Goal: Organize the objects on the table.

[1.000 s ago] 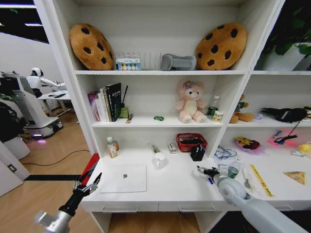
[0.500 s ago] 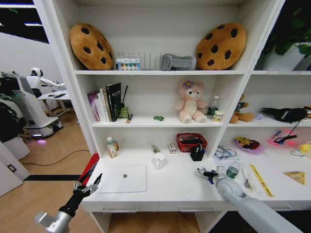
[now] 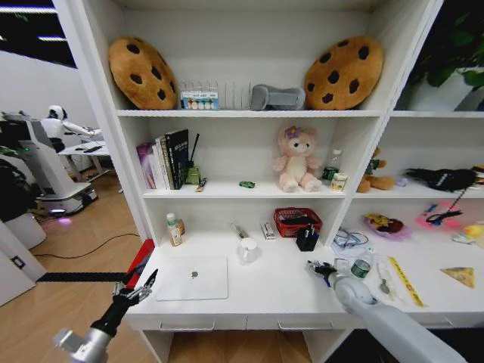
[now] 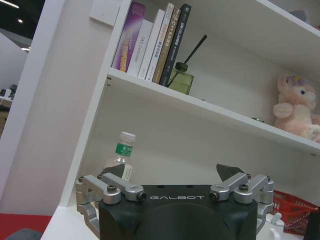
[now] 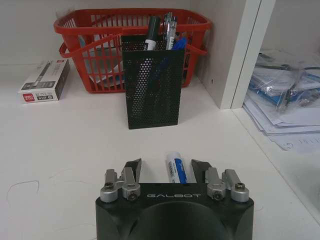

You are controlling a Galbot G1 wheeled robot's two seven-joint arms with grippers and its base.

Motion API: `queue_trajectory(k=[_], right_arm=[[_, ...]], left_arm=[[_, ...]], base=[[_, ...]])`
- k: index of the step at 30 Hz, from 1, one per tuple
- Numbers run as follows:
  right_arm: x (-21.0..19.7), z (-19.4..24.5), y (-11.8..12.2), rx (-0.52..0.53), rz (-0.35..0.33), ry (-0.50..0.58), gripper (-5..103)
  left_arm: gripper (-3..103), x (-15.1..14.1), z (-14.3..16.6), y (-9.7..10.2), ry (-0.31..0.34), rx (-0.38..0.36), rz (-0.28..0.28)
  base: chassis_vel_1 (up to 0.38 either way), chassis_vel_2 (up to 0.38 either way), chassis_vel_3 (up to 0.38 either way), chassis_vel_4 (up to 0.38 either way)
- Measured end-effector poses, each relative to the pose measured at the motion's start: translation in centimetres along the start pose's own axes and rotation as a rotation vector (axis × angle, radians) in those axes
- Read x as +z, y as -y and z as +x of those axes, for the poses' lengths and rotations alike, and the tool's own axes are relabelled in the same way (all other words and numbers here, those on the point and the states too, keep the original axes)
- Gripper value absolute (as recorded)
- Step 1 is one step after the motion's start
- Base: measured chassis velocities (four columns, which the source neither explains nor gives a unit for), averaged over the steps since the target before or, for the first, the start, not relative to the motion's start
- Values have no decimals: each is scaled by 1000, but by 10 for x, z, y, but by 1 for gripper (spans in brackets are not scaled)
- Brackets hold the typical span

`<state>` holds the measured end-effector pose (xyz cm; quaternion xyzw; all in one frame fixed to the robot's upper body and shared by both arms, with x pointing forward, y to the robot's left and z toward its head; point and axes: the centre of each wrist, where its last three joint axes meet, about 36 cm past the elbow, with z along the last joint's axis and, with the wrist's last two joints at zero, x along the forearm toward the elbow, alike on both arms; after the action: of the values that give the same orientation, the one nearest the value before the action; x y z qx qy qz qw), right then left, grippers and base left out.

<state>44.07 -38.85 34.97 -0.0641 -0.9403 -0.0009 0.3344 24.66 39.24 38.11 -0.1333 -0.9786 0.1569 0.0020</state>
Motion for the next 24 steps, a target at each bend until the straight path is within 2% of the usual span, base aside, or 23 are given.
queue_trajectory(k=[3, 4, 6, 7, 8, 9, 10, 13, 14, 20, 23, 24], right_arm=[[4, 3, -2, 3, 1, 0, 51], [7, 4, -3, 5, 2, 0, 40], [8, 5, -4, 6, 3, 1, 40], [10, 6, -4, 9, 3, 3, 35], [10, 6, -4, 9, 3, 3, 35], [11, 6, -3, 11, 4, 4, 30], [11, 7, -2, 14, 6, 7, 19], [10, 7, -1, 16, 7, 8, 19], [9, 7, 1, 17, 9, 12, 13], [5, 7, 2, 18, 8, 28, 13], [2, 10, -1, 0, 27, 78, 13], [-1, 10, -2, -14, 49, 132, 13]], left_arm=[[100, 0, 0, -1, -1, 0, 0], [100, 1, -1, -1, 0, 0, 0], [100, 1, -1, -1, 0, 1, 1], [100, 2, -2, -1, 0, 4, 3], [100, 2, -2, -1, 0, 4, 3], [100, 3, -3, 0, -1, 7, 4], [100, 4, -4, 1, -2, 9, 6], [100, 4, -4, 1, -2, 9, 6], [100, 4, -5, 0, -1, 9, 6], [100, 3, -5, 0, 0, 8, 4], [100, 4, -4, 0, -1, 6, 6], [100, 4, -4, 0, -1, 6, 6]], base=[[0, 0, 0, 0], [0, 0, 0, 0], [0, 0, 0, 0], [0, 0, 0, 0], [0, 0, 0, 0], [0, 0, 0, 0], [0, 0, 0, 0], [0, 0, 0, 0], [0, 0, 0, 0], [0, 0, 0, 0], [0, 0, 0, 0], [0, 0, 0, 0]])
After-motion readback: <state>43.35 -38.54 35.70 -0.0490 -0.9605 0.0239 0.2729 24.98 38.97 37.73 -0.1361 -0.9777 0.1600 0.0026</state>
